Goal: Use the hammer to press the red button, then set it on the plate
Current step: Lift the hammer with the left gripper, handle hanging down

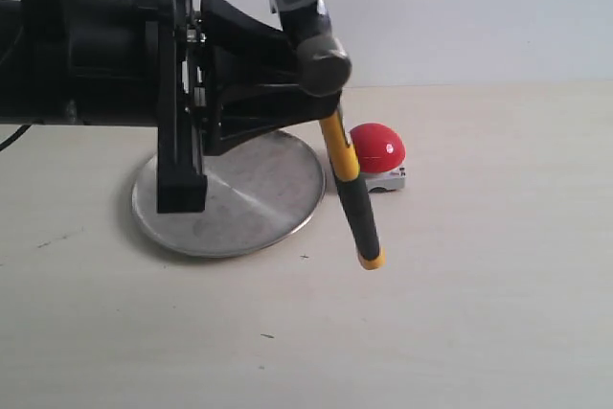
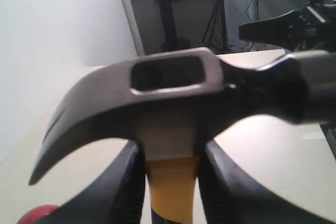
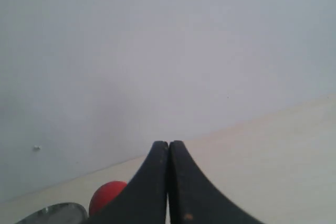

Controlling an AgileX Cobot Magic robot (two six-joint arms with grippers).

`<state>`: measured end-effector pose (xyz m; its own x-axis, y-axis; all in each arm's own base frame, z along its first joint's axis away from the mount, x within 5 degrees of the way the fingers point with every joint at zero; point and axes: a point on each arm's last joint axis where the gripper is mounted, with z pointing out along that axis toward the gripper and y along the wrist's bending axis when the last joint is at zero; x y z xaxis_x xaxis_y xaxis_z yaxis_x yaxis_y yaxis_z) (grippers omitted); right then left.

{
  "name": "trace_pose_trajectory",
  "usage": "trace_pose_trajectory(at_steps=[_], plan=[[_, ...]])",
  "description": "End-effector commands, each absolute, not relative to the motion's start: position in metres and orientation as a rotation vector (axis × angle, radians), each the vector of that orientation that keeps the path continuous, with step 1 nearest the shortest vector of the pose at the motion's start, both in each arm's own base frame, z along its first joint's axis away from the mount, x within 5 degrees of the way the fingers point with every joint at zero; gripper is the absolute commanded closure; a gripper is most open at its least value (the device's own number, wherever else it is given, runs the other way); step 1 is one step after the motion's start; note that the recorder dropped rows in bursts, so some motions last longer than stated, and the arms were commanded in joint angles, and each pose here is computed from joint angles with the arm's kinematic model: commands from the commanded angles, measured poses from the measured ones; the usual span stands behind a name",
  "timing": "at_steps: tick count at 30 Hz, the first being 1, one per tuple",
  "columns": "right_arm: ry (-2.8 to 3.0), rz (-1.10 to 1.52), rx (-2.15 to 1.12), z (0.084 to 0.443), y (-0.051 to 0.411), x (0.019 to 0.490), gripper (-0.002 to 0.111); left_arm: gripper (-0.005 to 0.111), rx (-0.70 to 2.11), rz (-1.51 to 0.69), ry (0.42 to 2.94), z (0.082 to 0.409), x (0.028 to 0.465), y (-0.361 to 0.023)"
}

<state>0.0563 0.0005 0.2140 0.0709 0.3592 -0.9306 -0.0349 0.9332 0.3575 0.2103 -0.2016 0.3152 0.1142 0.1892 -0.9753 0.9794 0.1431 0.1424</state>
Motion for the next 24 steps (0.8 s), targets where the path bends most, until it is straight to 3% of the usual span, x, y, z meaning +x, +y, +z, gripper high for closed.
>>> trace_pose_trajectory(at_steps=[1,8,17,24], plan=[[1.364,0.329,0.315,0.221,-0.003,0.055,0.108,0.107,1.201,-1.038,1.263,0.318,0.238,-0.188],[1.337,0.304,0.284,0.224,-0.003,0.054,0.108,0.107,1.143,-1.138,1.301,0.291,0.284,-0.172],[1.073,0.409,0.318,0.248,-0.005,0.047,0.108,0.107,1.070,-1.111,1.381,0.266,0.329,-0.156],[1.180,0.328,0.233,0.308,-0.001,0.082,0.108,0.107,1.060,-1.129,1.410,0.253,0.340,-0.158]])
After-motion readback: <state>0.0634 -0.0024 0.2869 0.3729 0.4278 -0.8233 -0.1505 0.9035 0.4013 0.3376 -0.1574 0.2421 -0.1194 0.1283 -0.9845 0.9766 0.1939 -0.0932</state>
